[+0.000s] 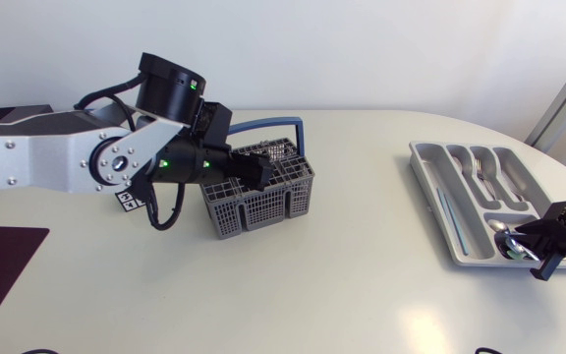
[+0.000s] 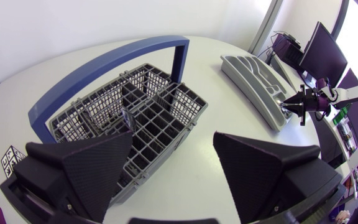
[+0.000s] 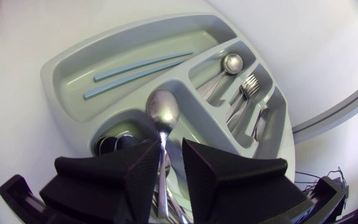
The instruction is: Transfer all utensils from the basket to the drawer tray.
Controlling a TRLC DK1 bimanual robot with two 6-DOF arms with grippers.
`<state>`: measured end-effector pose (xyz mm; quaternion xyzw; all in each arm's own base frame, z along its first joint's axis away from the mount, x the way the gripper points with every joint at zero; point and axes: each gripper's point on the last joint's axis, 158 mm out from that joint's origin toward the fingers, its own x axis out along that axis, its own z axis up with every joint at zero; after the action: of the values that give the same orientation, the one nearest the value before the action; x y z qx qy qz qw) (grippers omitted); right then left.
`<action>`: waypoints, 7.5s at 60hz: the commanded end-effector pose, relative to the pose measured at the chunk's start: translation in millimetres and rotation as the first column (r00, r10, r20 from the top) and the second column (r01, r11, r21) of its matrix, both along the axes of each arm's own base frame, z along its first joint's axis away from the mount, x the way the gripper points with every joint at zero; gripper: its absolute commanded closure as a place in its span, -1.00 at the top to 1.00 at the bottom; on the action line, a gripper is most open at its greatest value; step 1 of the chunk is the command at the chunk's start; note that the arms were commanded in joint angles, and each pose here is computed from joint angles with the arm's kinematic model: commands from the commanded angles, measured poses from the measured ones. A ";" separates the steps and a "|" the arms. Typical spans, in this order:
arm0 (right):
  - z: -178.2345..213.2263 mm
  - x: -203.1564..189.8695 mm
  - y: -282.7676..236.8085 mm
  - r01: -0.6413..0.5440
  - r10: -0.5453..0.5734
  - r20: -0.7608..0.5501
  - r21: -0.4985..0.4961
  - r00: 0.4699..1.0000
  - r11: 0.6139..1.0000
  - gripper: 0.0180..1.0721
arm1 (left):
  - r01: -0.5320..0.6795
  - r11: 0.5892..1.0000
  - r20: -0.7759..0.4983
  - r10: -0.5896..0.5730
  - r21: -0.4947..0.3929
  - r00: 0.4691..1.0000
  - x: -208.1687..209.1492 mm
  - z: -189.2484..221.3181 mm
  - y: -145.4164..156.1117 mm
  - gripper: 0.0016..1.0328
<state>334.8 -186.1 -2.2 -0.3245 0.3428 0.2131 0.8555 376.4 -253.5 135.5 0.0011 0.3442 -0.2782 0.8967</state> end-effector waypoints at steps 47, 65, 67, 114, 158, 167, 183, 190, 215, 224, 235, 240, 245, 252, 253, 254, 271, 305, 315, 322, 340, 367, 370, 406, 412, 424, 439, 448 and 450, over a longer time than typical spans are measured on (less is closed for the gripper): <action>-18.6 -3.9 12.6 0.007 -0.004 -0.037 0.062 0.999 0.998 -0.89 | 0.007 1.000 -0.023 -0.007 0.015 1.000 -5.0 -15.5 -3.2 0.76; 2.8 -8.5 5.6 0.002 -0.001 -0.006 0.065 1.000 0.998 -0.89 | 0.007 1.000 -0.022 -0.007 0.015 1.000 -5.3 -14.8 -3.0 0.77; 5.7 -8.7 4.0 -0.001 0.001 0.003 0.060 1.000 0.998 -0.89 | 0.007 1.000 -0.022 -0.007 0.015 1.000 -5.3 -14.8 -3.0 0.77; 11.6 -34.6 -15.7 -0.282 0.279 -0.102 -0.014 0.955 0.959 -0.89 | 0.010 1.000 -0.020 -0.009 0.015 1.000 -6.1 -14.2 -3.3 0.77; 82.1 -24.3 8.2 -0.170 0.170 -0.001 -0.014 0.985 0.985 0.31 | 0.020 1.000 0.040 -0.021 0.016 0.999 -4.8 4.1 2.7 0.77; 85.9 -21.9 50.2 -0.118 0.118 -0.003 0.087 0.993 0.989 0.31 | 0.008 1.000 0.050 -0.007 -0.004 0.999 -2.0 12.4 2.6 0.76; 68.2 -21.3 108.4 -0.076 0.091 -0.054 0.236 0.994 0.969 0.31 | -0.109 0.993 0.111 0.112 -0.036 0.988 14.4 23.4 26.8 0.62; 61.7 -17.4 120.6 -0.063 0.078 -0.047 0.256 0.996 0.964 0.31 | -0.115 0.993 0.111 0.117 -0.028 0.987 20.6 15.4 22.6 0.62; 41.8 -18.5 149.6 -0.097 0.119 -0.062 0.285 0.991 0.953 0.31 | -0.161 0.987 0.096 0.159 0.017 0.983 40.9 -23.0 9.9 0.36; 36.5 -21.2 157.3 -0.110 0.135 -0.069 0.288 0.988 0.951 0.31 | -0.182 0.983 0.085 0.179 0.032 0.980 49.7 -34.0 8.9 0.33; 36.4 -22.5 159.2 -0.114 0.139 -0.067 0.289 0.988 0.951 0.31 | -0.208 0.978 0.111 0.204 0.029 0.973 60.0 -32.7 7.3 0.12; 35.0 -23.4 160.7 -0.116 0.142 -0.068 0.290 0.988 0.950 0.31 | -0.219 0.976 0.125 0.214 0.023 0.969 64.3 -30.3 9.1 0.07; 35.0 -23.0 160.2 -0.118 0.142 -0.063 0.284 0.988 0.951 0.31 | -0.222 0.975 0.130 0.219 0.017 0.967 67.8 -30.3 8.7 -0.21; 35.1 -21.9 159.4 -0.120 0.141 -0.058 0.279 0.988 0.953 0.31 | -0.229 0.973 0.120 0.225 0.020 0.967 70.7 -33.6 10.8 -0.29; 35.2 -21.6 159.7 -0.121 0.142 -0.057 0.278 0.988 0.953 0.31 | -0.229 0.973 0.118 0.225 0.022 0.967 70.7 -34.4 10.8 -0.29; 35.2 -21.6 159.7 -0.121 0.142 -0.057 0.278 0.988 0.953 0.31 | -0.229 0.973 0.115 0.224 0.025 0.968 70.8 -35.5 10.8 -0.29; 35.7 -21.3 159.3 -0.122 0.142 -0.055 0.272 0.988 0.955 0.31 | -0.231 0.972 0.111 0.227 0.033 0.968 72.1 -38.9 12.7 -0.57; 31.6 -21.8 159.6 -0.124 0.143 -0.059 0.251 0.988 0.960 0.31 | -0.196 0.978 0.139 0.203 -0.068 0.969 58.7 0.9 14.3 -0.94; 33.9 -22.4 160.6 -0.125 0.143 -0.054 0.250 0.988 0.960 0.31 | -0.154 0.978 0.205 0.180 -0.138 0.962 47.6 29.6 9.8 -0.94; 38.4 -21.5 160.9 -0.127 0.142 -0.043 0.247 0.989 0.961 0.31 | -0.110 0.978 0.268 0.156 -0.179 0.951 33.9 55.5 3.6 -0.94; 47.5 -19.8 170.0 -0.124 0.137 -0.029 0.275 0.990 0.953 0.31 | 0.051 0.959 0.372 0.060 -0.280 0.926 -6.3 102.0 -15.2 -0.94; 97.8 -31.5 236.6 -0.287 0.309 0.014 0.404 0.951 0.868 0.41 | 0.383 0.859 0.243 -0.313 -0.341 0.918 -47.5 99.9 -68.6 -0.94; 104.0 -35.0 249.1 -0.319 0.343 0.018 0.420 0.939 0.850 0.41 | 0.426 0.833 0.220 -0.369 -0.352 0.903 -54.6 95.7 -74.5 -0.94; 134.1 -70.6 390.4 -0.542 0.639 -0.001 0.527 0.770 0.655 0.40 | 0.635 0.647 0.112 -0.658 -0.421 0.744 -128.4 72.7 -108.7 -0.94; 138.5 -76.8 398.4 -0.562 0.664 -0.006 0.527 0.748 0.638 0.22 | 0.646 0.632 0.108 -0.674 -0.427 0.731 -134.7 72.0 -111.4 -0.94; 153.5 -86.4 407.9 -0.586 0.696 0.012 0.550 0.718 0.595 -0.19 | 0.651 0.627 0.105 -0.681 -0.428 0.725 -138.0 70.8 -112.0 -0.94; 159.6 -98.2 417.9 -0.601 0.725 0.003 0.563 0.688 0.568 -0.51 | 0.650 0.628 0.108 -0.678 -0.428 0.727 -137.2 71.7 -111.0 -0.94; 160.2 -100.7 421.1 -0.602 0.732 -0.002 0.566 0.682 0.562 -0.72 | 0.651 0.627 0.109 -0.679 -0.428 0.726 -137.7 71.9 -111.4 -0.94; 159.8 -100.5 421.2 -0.601 0.732 -0.004 0.568 0.682 0.563 -0.79 | 0.652 0.626 0.111 -0.679 -0.427 0.725 -137.5 72.5 -111.6 -0.94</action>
<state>234.2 232.2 150.4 -0.1646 0.2195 0.6436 0.7145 241.0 -360.8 200.2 -0.0842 0.2849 -0.6477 0.7016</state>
